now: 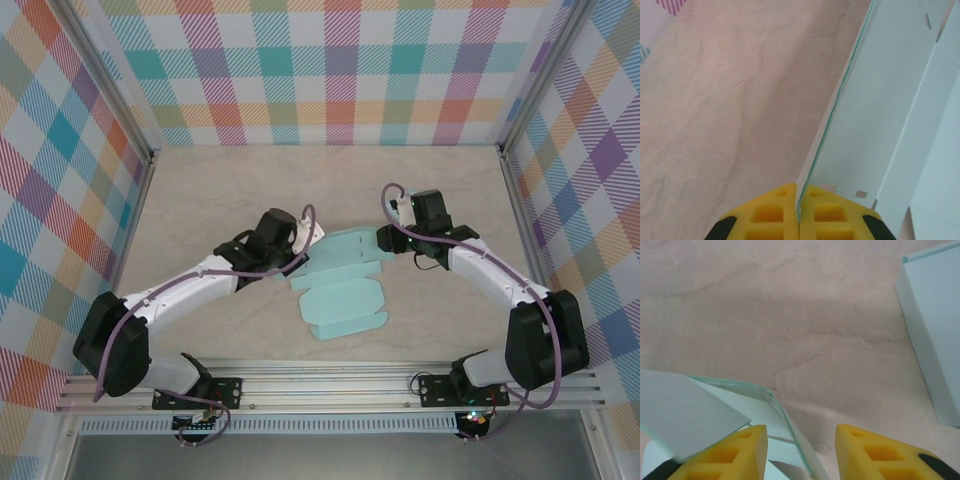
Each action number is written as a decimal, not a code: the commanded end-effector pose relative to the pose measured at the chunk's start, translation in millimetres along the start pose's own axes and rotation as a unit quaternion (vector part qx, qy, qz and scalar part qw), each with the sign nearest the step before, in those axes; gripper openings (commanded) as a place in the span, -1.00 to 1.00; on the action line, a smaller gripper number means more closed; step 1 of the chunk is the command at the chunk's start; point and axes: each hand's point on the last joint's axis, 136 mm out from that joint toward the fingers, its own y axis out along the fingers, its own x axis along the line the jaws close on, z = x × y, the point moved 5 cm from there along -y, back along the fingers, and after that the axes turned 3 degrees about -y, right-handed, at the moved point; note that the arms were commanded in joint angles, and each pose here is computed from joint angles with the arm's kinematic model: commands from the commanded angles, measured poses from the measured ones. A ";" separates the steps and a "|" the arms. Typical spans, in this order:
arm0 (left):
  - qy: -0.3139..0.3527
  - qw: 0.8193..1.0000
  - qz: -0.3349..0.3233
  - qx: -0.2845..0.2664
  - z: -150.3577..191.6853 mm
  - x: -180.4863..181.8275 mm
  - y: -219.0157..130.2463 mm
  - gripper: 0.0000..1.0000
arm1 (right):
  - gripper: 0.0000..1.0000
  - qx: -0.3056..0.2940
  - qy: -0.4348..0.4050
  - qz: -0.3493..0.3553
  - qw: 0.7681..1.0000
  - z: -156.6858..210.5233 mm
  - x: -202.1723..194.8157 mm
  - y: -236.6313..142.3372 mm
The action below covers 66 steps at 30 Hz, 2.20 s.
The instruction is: Fold the paper box
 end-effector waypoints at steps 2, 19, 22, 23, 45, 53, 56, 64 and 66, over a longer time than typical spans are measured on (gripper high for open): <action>-0.014 0.991 -0.130 -0.018 -10.2 17.0 10.0 -1.00 | 0.00 -0.012 0.070 0.038 0.997 -0.2 -7.7 -10.7; -0.029 0.991 -0.116 -0.065 -15.5 -3.2 10.5 -1.00 | 0.14 -0.044 0.197 0.020 0.979 -24.4 -20.5 -59.2; -0.030 0.989 -0.118 -0.079 -17.0 -3.6 6.9 -1.00 | 0.07 -0.050 0.199 -0.010 0.979 -44.9 -12.5 -61.5; -0.028 0.989 -0.117 -0.083 -17.2 -3.6 5.8 -1.00 | 0.06 -0.053 0.199 -0.021 0.978 -51.5 -9.6 -61.7; -0.033 0.986 -0.140 -0.089 -20.3 1.4 7.3 -1.00 | 0.07 0.032 0.203 -0.135 0.969 -71.5 48.8 12.8; -0.043 0.984 -0.155 -0.077 -21.8 3.5 17.5 -1.00 | 0.08 0.041 0.209 -0.125 0.969 -59.1 55.9 18.6; -0.048 0.983 -0.163 -0.074 -21.0 5.1 18.8 -1.00 | 0.09 0.036 0.214 -0.105 0.971 -54.5 50.8 16.4; -0.054 0.982 -0.162 -0.083 -20.0 4.0 18.7 -1.00 | 0.09 0.041 0.231 -0.104 0.967 -45.7 48.4 24.2; -0.055 0.982 -0.160 -0.081 -19.5 3.2 20.4 -1.00 | 0.09 0.043 0.234 -0.115 0.964 -45.1 53.1 27.8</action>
